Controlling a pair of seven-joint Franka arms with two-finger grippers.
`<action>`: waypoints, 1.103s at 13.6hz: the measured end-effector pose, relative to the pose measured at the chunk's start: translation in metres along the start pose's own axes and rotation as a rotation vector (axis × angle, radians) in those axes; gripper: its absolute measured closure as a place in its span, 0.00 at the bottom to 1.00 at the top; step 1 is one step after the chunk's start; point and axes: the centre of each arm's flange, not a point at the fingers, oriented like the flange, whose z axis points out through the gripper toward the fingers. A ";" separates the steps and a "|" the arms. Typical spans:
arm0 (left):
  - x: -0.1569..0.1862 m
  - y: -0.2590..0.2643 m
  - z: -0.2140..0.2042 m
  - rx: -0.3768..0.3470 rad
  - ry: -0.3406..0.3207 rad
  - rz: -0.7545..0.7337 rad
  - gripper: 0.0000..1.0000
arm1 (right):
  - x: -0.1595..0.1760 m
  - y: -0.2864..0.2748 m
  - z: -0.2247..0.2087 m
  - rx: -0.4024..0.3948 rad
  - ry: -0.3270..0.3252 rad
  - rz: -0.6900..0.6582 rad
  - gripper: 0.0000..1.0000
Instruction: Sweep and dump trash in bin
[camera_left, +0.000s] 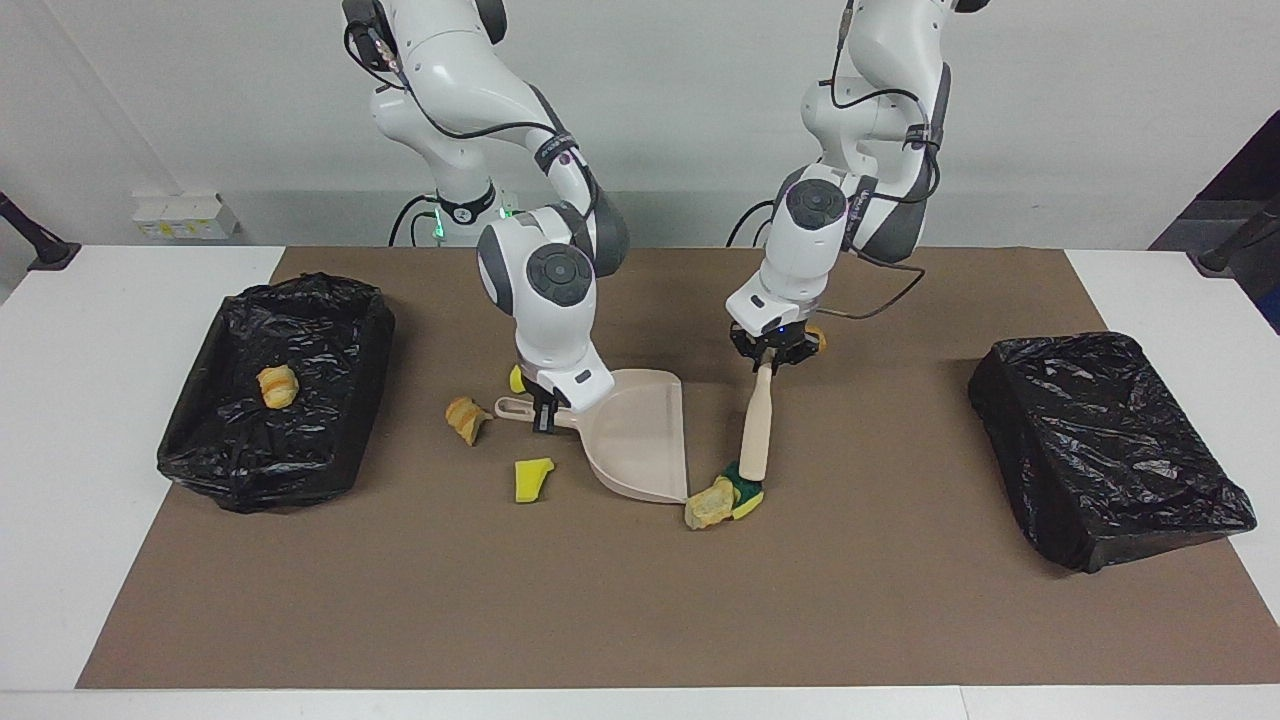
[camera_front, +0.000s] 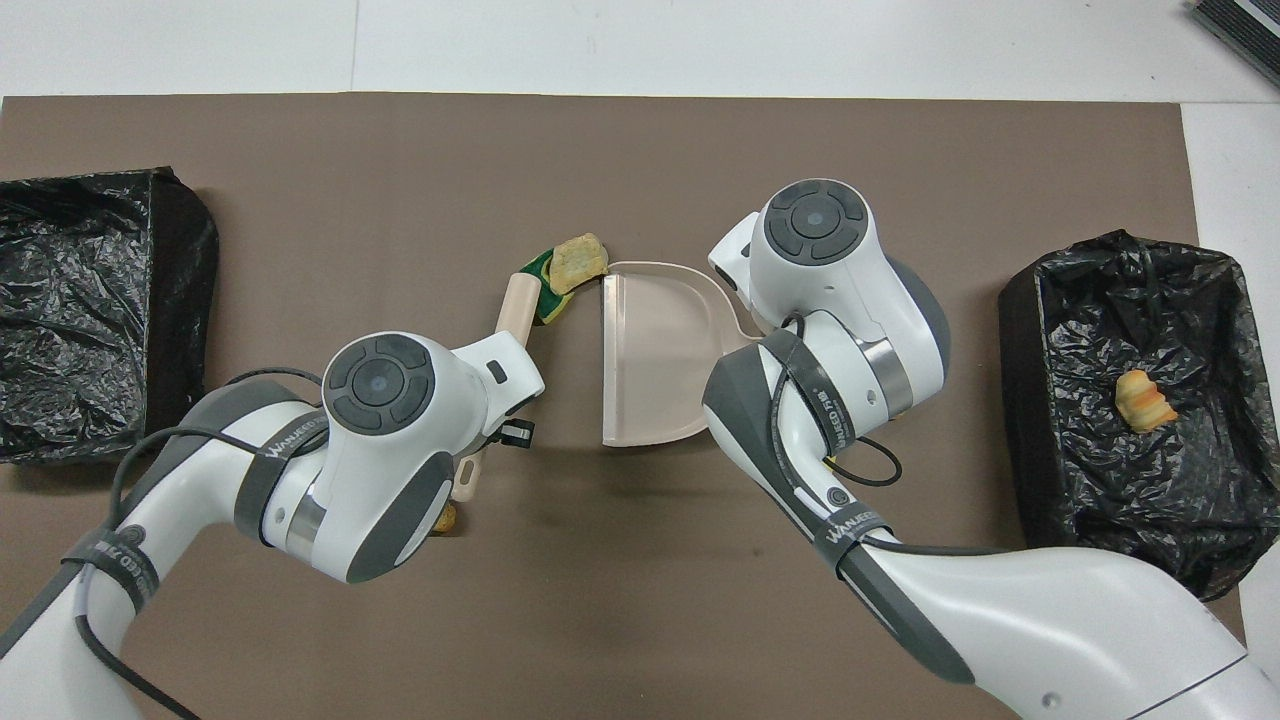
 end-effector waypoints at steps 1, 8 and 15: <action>0.003 -0.008 -0.011 0.008 -0.023 0.024 0.74 | 0.000 0.000 0.000 0.000 0.000 0.002 0.69; 0.038 -0.102 -0.008 -0.013 0.075 0.040 0.74 | 0.000 -0.001 0.001 0.000 0.000 0.006 0.69; 0.050 -0.024 0.015 -0.026 0.098 0.189 0.74 | -0.001 -0.002 0.001 0.001 -0.001 0.015 0.69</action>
